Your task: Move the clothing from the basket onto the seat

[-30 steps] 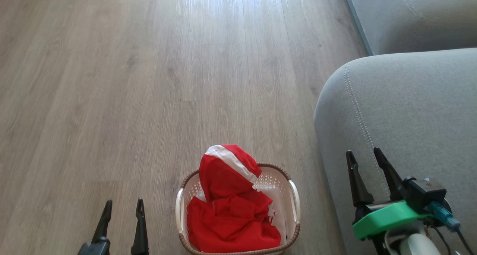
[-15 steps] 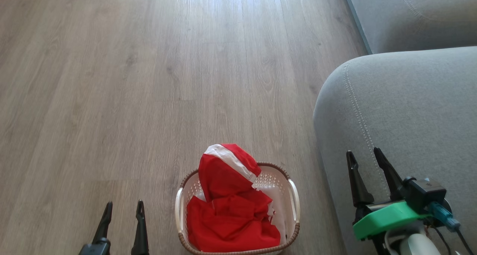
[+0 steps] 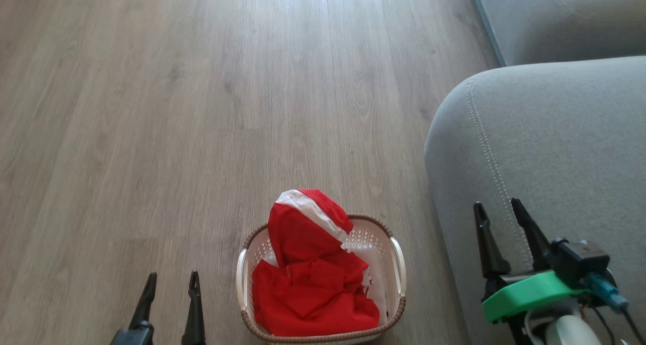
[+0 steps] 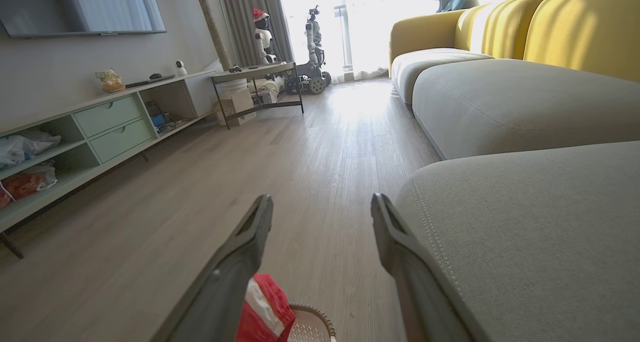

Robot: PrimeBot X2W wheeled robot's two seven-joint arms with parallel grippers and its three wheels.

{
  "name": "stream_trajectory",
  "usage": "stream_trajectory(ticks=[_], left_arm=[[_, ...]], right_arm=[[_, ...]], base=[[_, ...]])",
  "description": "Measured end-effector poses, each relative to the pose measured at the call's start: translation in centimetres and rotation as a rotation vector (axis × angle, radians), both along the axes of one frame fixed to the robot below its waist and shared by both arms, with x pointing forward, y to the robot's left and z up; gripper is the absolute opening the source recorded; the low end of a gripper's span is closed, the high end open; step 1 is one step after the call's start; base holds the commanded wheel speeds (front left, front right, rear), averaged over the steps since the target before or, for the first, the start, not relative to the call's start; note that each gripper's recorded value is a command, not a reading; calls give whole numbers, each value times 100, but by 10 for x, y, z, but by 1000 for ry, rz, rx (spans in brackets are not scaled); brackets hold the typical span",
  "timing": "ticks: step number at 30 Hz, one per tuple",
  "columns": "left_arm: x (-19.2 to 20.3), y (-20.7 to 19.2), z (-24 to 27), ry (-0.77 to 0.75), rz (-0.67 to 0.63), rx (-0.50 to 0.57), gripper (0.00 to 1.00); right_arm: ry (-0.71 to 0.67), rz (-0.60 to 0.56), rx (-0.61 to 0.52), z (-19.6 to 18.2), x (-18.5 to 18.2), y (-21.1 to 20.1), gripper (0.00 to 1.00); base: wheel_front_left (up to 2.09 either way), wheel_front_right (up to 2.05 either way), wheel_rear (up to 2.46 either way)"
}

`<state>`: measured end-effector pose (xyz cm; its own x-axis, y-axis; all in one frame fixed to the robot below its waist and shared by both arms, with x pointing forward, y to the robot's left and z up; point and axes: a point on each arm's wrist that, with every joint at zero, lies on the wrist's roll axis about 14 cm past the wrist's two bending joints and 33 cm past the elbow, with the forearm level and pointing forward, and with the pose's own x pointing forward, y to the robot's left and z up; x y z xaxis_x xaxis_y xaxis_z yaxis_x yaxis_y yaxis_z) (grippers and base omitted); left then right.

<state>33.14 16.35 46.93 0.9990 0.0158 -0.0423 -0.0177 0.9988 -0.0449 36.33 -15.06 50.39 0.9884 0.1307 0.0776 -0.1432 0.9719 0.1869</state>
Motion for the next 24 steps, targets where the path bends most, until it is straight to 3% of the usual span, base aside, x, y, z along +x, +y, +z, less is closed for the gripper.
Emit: stream_trajectory(ticks=[13,24], left_arm=[[37,-37,-24,77,-125,8,100],[97,-77,-82,215,-274,41,100]], right_arm=[[-3,-60,-41,-2,30,-21,100],[-52,-95,-76,-2,93,-33,100]], base=[[0,0,0],[0,0,0]])
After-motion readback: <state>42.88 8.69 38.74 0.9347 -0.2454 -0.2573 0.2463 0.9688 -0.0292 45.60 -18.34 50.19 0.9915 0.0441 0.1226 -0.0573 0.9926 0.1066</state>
